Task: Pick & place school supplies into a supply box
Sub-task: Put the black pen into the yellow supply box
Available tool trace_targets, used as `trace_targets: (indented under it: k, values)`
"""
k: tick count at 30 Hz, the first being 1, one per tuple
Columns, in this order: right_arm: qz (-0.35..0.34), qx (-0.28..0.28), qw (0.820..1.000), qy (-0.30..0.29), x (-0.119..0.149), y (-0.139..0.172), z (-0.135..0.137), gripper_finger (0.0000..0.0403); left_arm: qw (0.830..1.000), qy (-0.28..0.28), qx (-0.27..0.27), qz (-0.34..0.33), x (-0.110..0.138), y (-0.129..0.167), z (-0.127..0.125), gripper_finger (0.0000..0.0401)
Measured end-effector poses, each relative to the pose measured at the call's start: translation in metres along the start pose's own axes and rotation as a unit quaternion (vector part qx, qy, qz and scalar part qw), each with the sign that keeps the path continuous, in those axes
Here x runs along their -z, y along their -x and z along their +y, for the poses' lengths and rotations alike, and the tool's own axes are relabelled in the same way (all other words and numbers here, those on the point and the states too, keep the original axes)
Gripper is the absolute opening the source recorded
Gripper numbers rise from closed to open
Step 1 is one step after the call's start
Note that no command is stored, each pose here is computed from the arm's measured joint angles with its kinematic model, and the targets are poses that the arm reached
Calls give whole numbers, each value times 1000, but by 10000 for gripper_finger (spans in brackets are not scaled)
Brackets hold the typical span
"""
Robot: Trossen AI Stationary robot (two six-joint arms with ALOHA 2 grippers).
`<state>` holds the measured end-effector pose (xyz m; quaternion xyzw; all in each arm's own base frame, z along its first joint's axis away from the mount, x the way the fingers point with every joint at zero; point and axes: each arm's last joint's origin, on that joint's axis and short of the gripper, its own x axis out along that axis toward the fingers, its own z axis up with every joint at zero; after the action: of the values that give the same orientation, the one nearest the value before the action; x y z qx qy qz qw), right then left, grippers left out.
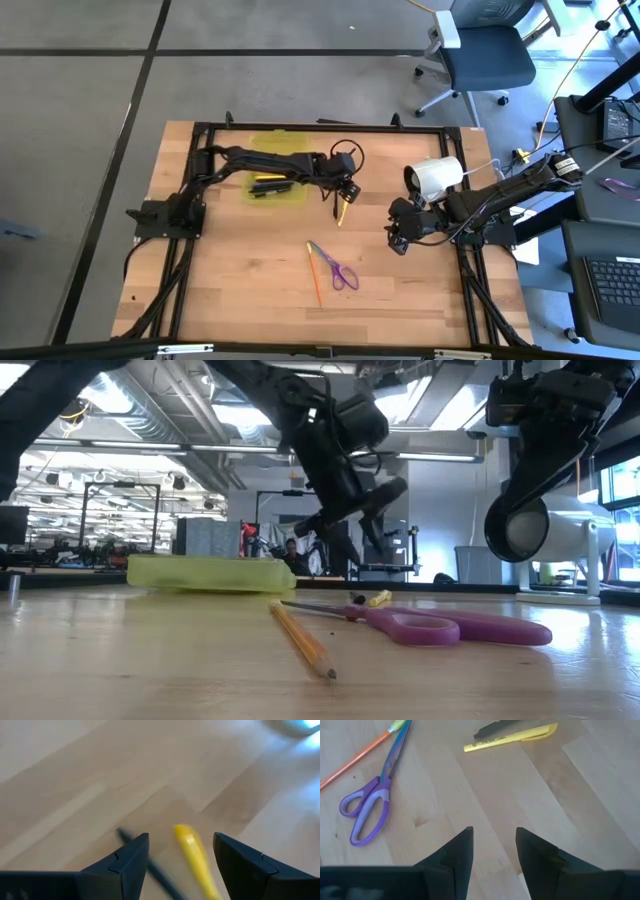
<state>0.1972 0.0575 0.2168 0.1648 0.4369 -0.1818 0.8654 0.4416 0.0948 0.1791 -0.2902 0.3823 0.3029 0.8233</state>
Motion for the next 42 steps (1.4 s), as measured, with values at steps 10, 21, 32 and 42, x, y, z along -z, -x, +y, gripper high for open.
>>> trace_targets:
  k: [10, 21, 32, 42]
  values:
    - [-7, 4, 1000, -1, -1, 0, 0, 152, 999, 7, -36, 12, 5, -3, 5, 210]
    - [-9, 5, 1000, -2, -1, 0, 0, 152, 999, -18, -36, 35, 11, -10, 6, 209]
    - [-12, 2, 1000, -3, -1, 0, 1, 152, 997, -23, -46, 50, 18, -22, 8, 208]
    - [-12, 2, 1000, -3, -1, 0, 1, 152, 997, -27, -17, 64, 19, -23, 5, 212]
